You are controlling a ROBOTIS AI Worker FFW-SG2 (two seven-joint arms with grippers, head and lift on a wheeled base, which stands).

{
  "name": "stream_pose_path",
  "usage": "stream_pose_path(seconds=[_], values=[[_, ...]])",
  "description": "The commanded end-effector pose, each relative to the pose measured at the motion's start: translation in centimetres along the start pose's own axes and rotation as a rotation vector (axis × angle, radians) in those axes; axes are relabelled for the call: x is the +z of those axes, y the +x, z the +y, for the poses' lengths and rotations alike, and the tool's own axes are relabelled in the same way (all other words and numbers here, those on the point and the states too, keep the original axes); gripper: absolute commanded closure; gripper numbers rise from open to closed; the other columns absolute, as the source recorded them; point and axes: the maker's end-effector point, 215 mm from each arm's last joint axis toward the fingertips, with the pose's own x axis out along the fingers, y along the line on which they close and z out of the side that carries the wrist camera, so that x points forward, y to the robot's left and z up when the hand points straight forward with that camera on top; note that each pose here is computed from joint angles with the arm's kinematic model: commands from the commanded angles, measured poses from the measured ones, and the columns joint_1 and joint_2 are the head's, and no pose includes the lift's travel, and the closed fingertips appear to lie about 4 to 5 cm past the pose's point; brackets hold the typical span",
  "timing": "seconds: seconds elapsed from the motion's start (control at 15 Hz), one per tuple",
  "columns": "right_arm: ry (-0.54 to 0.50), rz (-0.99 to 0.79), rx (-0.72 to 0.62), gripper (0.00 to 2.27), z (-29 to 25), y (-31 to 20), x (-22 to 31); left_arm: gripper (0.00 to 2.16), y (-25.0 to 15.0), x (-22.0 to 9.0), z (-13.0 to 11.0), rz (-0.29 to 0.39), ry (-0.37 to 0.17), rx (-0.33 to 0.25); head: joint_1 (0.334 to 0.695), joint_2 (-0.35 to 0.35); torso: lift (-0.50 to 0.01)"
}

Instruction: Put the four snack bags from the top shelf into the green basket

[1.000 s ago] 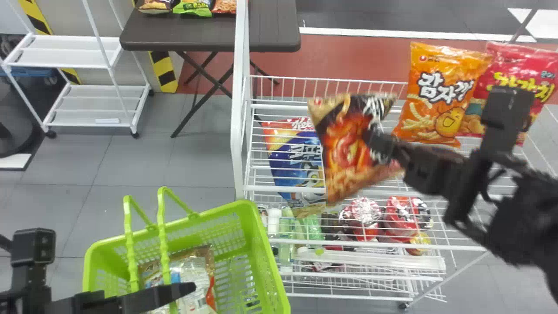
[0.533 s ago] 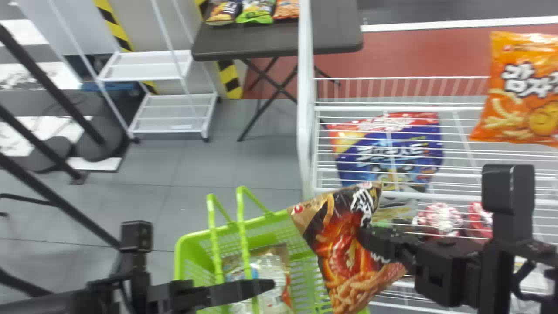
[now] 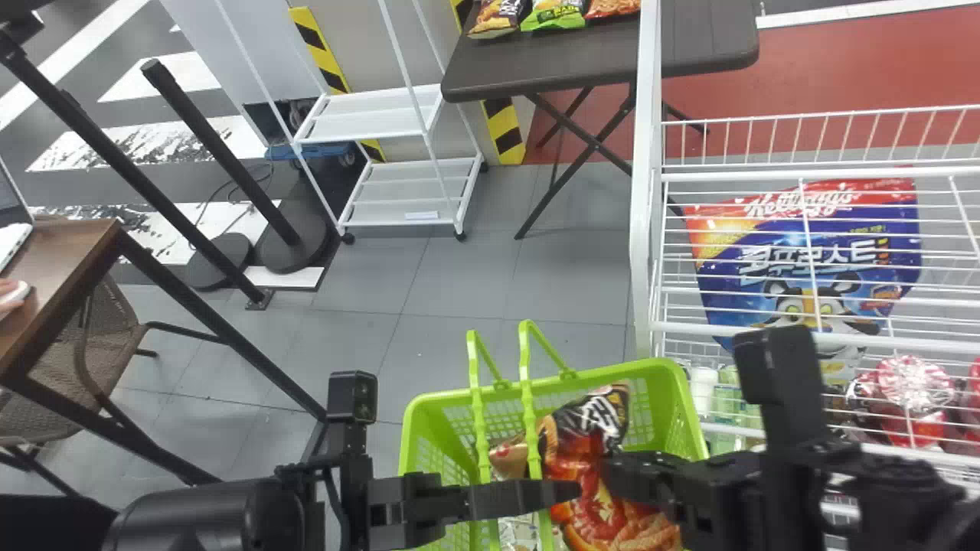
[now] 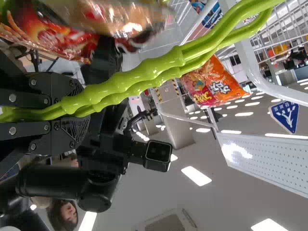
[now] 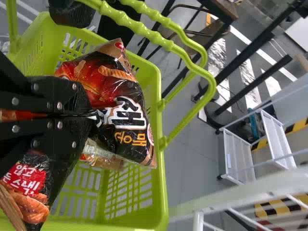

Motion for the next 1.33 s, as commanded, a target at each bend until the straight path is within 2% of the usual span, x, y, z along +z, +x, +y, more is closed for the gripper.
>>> stream_pose_path(seconds=[0.0, 0.2, 0.4, 0.47, 0.6, 0.67, 0.73, 0.8, 1.0, 1.07, 1.27], values=[[-0.03, 0.002, -0.034, 0.0, -0.7, 0.7, 0.0, 2.15, -0.1, 0.1, -0.2, -0.002, 0.0, -0.007, 0.695, 0.35, 0.0], [-0.016, -0.054, -0.072, 0.05, -3.1, -0.7, 2.1, 2.15, -0.4, 0.1, 0.1, -0.006, -0.006, -0.002, 0.695, 0.35, 0.0], [0.011, -0.218, -0.118, 0.05, -6.3, -4.6, 7.0, 2.15, -0.4, 0.2, 0.2, -0.006, -0.008, -0.003, 0.695, 0.35, 0.0], [0.012, -0.297, -0.157, 0.06, -8.0, -6.6, 9.2, 2.15, -0.5, 0.2, 0.3, -0.008, -0.01, -0.003, 0.695, 0.35, 0.0], [0.018, -0.473, -0.316, 0.06, -15.1, -12.7, 13.8, 2.15, -0.8, 0.3, 0.3, -0.014, -0.009, 0.001, 0.695, 0.332, 0.0], [0.009, -0.526, -0.419, 0.06, -18.9, -15.7, 15.5, 2.15, -0.8, 0.4, 0.3, -0.015, -0.007, 0.002, 0.695, 0.289, 0.0], [0.005, -0.559, -0.522, 0.06, -23.1, -18.3, 16.6, 2.15, -0.8, 0.4, 0.3, -0.015, -0.009, 0.002, 0.695, 0.173, 0.0], [0.01, -0.603, -0.601, 0.06, -26.7, -20.9, 17.9, 2.15, -0.7, 0.4, 0.3, -0.013, -0.01, 0.0, 0.695, 0.116, 0.0], [0.031, -0.683, -0.769, 0.06, -35.1, -26.0, 20.2, 2.15, -0.6, 0.4, 0.4, -0.012, -0.012, -0.002, 0.695, -0.06, 0.0], [0.048, -0.67, -0.812, 0.06, -37.5, -26.6, 20.4, 2.15, -0.6, 0.4, 0.4, -0.015, -0.009, -0.002, 0.695, -0.138, 0.0], [0.079, -0.682, -0.881, 0.06, -42.8, -27.6, 21.6, 2.15, -0.8, 0.4, 0.6, -0.022, -0.016, 0.0, 0.695, -0.215, 0.0]])
